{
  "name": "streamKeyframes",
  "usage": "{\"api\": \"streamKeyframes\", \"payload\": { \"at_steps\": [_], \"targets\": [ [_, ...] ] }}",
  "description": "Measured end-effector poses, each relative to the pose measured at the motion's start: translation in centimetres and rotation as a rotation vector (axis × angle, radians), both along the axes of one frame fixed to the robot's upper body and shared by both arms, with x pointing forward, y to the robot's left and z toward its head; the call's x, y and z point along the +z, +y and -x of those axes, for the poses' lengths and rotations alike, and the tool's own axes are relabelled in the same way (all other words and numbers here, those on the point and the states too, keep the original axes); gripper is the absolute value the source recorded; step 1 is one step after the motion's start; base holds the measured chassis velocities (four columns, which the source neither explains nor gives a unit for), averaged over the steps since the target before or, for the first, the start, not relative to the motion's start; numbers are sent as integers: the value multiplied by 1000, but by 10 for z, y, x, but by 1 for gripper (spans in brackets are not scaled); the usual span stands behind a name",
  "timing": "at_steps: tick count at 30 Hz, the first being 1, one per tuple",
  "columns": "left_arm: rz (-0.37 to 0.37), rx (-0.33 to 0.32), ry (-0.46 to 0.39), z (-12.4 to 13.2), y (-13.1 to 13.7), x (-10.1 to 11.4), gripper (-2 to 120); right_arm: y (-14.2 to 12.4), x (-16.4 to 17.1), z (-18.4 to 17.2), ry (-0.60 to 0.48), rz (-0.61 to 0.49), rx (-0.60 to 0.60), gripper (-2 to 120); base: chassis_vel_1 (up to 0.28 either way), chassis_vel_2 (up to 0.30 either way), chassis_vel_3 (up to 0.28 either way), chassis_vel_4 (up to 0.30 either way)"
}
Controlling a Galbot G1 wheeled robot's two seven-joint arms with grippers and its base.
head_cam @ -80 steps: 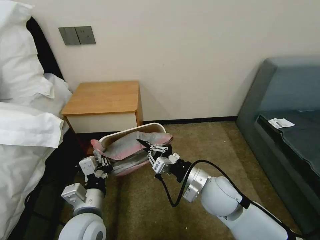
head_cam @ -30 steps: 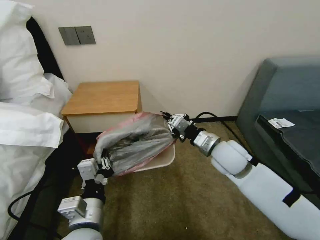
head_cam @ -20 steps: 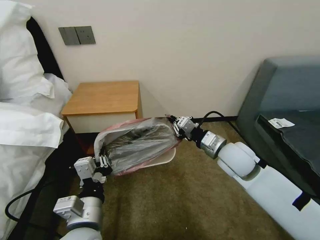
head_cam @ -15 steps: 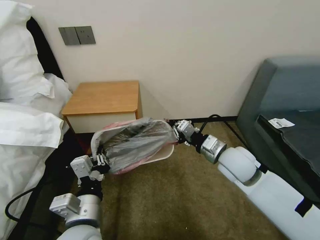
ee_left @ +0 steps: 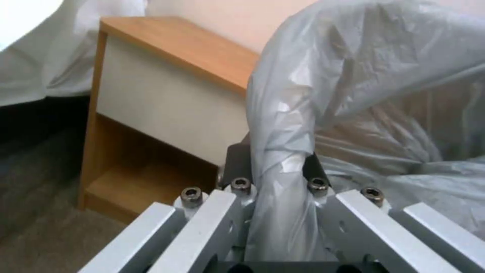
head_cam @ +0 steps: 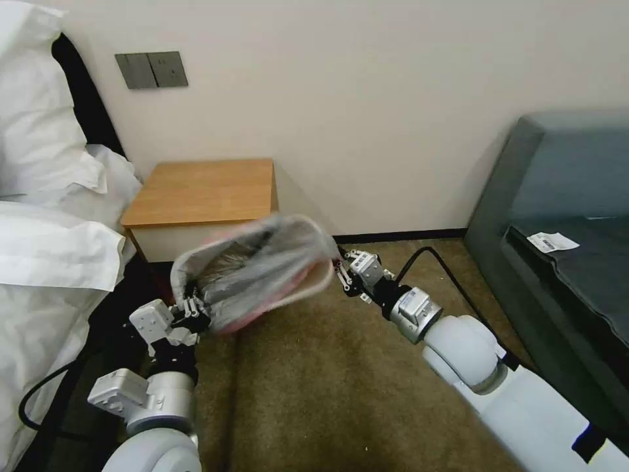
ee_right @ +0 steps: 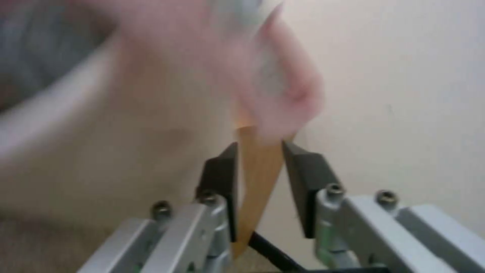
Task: Pick up the garbage bag from the table and place it over the trash can.
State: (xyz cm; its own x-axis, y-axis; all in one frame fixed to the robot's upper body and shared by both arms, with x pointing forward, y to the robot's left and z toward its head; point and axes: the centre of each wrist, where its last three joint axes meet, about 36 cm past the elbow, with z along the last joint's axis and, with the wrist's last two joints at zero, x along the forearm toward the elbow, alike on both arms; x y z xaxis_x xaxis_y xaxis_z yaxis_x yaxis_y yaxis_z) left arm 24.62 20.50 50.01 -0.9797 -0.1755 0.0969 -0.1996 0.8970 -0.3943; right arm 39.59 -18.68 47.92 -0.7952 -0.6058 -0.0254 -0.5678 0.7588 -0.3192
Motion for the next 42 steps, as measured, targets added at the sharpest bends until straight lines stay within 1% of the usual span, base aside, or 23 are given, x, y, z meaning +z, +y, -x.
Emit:
{"api": "streamKeyframes", "payload": {
  "at_steps": [4, 5, 7, 8, 10, 11, 13, 14, 15, 16, 18, 19, 21, 22, 23, 24, 25, 26, 27, 28, 33, 39, 42],
  "targets": [
    [-3, 10, 20, -3, 1, -7, 5, -6, 16, 4, 16, -67, -39, 46, 0, 0, 0, 0],
    [-3, 10, 20, -3, 1, -7, 5, -6, 16, 4, 16, -67, -39, 46, 0, 0, 0, 0],
    [5, 17, 29, -6, 2, -11, 5, -17, 23, 8, 23, -88, -73, 59, 0, 0, 0, 0],
    [5, 17, 29, -6, 2, -11, 5, -17, 23, 8, 23, -88, -73, 59, 0, 0, 0, 0],
    [18, 21, 33, -9, 2, -15, 5, -30, 26, 14, 35, -105, -108, 68, 0, 0, 0, 0],
    [18, 21, 33, -9, 2, -15, 5, -30, 26, 14, 35, -105, -108, 68, 0, 0, 0, 0],
    [28, 23, 37, -11, 2, -17, 5, -42, 25, 19, 44, -109, -138, 77, 0, 0, 0, 0],
    [28, 23, 37, -11, 2, -17, 5, -42, 25, 19, 44, -109, -138, 77, 0, 0, 0, 0],
    [35, 24, 40, -13, 1, -18, 5, -50, 24, 27, 65, -142, -165, 87, 0, 0, 0, 0],
    [35, 24, 40, -13, 1, -18, 5, -50, 24, 27, 65, -142, -165, 87, 0, 0, 0, 0],
    [44, 25, 38, -15, 0, -18, 5, -45, 35, 43, 171, -323, -168, 96, 0, 0, 0, 0],
    [44, 25, 38, -15, 0, -18, 5, -45, 35, 43, 171, -323, -168, 96, 0, 0, 0, 0],
    [50, 28, 35, -16, -1, -17, 5, -31, 54, 63, 344, -551, -138, 100, 0, 0, 0, 0],
    [50, 28, 35, -16, -1, -17, 5, -31, 54, 63, 344, -551, -138, 100, 0, 0, 0, 0],
    [55, 30, 35, -16, -1, -17, 5, -18, 64, 76, 477, -697, -117, 100, 0, 0, 0, 0],
    [57, 31, 35, -16, -2, -17, 5, -12, 67, 82, 552, -765, -105, 100, 0, 0, 0, 0],
    [61, 32, 35, -16, -2, -17, 5, -6, 68, 87, 617, -819, -94, 100, 0, 0, 0, 0],
    [61, 32, 35, -16, -2, -17, 5, -6, 68, 87, 617, -819, -94, 100, 0, 0, 0, 0],
    [66, 33, 36, -15, -3, -17, 5, 1, 66, 89, 662, -854, -80, 100, 0, 0, 0, 0],
    [71, 33, 35, -14, -4, -16, 5, 5, 63, 90, 684, -871, -74, 100, 0, 0, 0, 0],
    [84, 35, 24, -12, -5, -11, 5, 14, 51, 83, 720, -917, -62, 100, 0, 0, 0, 0],
    [86, 36, 16, -10, -5, -7, 5, 17, 48, 72, 706, -956, -58, 100, 0, 0, 0, 0],
    [88, 35, 11, -8, -5, -4, 5, 20, 46, 57, 690, -991, -56, 100, 0, 0, 0, 0]
  ]
}}
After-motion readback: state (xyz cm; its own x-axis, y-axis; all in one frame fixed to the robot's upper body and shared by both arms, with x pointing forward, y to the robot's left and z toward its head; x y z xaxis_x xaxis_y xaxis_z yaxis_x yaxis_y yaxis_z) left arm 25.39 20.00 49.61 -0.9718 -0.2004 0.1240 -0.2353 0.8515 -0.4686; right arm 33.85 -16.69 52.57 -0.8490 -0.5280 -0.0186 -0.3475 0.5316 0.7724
